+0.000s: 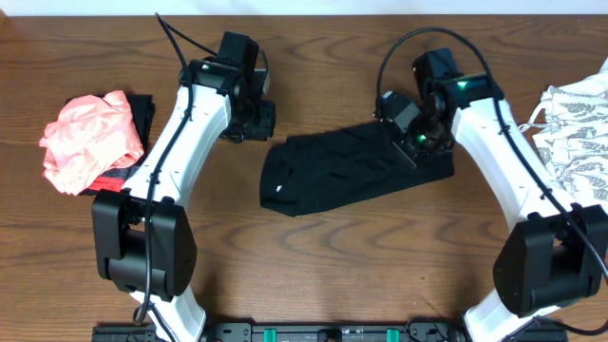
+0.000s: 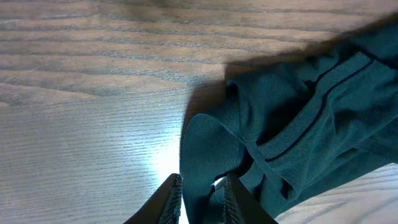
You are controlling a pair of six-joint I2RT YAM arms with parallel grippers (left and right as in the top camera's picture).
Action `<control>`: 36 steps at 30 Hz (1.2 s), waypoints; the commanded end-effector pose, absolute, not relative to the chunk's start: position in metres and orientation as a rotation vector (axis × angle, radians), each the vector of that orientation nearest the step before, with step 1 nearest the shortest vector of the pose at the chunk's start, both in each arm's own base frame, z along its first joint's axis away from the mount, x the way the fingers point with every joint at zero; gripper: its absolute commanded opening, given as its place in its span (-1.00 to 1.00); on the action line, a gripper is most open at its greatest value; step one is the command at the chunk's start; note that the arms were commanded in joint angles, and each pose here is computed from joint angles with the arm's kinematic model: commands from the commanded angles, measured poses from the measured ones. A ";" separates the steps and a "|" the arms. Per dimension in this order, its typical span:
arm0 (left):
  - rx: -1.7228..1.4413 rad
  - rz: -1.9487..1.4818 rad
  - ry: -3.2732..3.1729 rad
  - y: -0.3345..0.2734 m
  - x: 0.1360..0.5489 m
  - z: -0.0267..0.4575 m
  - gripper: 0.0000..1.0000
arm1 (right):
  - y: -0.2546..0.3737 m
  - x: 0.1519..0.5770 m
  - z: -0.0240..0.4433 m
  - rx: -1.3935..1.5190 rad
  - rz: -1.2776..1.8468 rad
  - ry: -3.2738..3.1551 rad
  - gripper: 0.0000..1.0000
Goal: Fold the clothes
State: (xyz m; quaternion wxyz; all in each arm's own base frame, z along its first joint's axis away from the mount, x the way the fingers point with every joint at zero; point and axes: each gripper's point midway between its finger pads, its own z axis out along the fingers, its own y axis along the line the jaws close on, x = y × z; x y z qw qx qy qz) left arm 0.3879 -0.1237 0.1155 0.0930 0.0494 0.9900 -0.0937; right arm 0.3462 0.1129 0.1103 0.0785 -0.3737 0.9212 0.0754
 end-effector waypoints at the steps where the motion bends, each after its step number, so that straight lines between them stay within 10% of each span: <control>1: 0.159 -0.251 2.952 -0.121 0.387 0.112 -0.51 | 0.107 0.340 0.095 -1.162 0.192 2.812 -0.23; 6: 0.159 -0.252 2.951 -0.121 0.387 0.113 -0.51 | 0.106 0.340 0.092 -1.128 0.196 2.837 0.07; 14: 0.159 -0.252 2.951 -0.121 0.387 0.113 -0.51 | 0.071 0.363 0.092 -0.856 -0.073 2.899 -0.18; 19: 0.159 -0.251 2.951 -0.121 0.387 0.112 -0.51 | 0.064 0.369 0.092 -0.769 -0.071 2.905 0.12; 36: 0.159 -0.251 2.952 -0.121 0.386 0.112 -0.51 | 0.078 0.386 0.052 -0.627 -0.009 2.954 0.11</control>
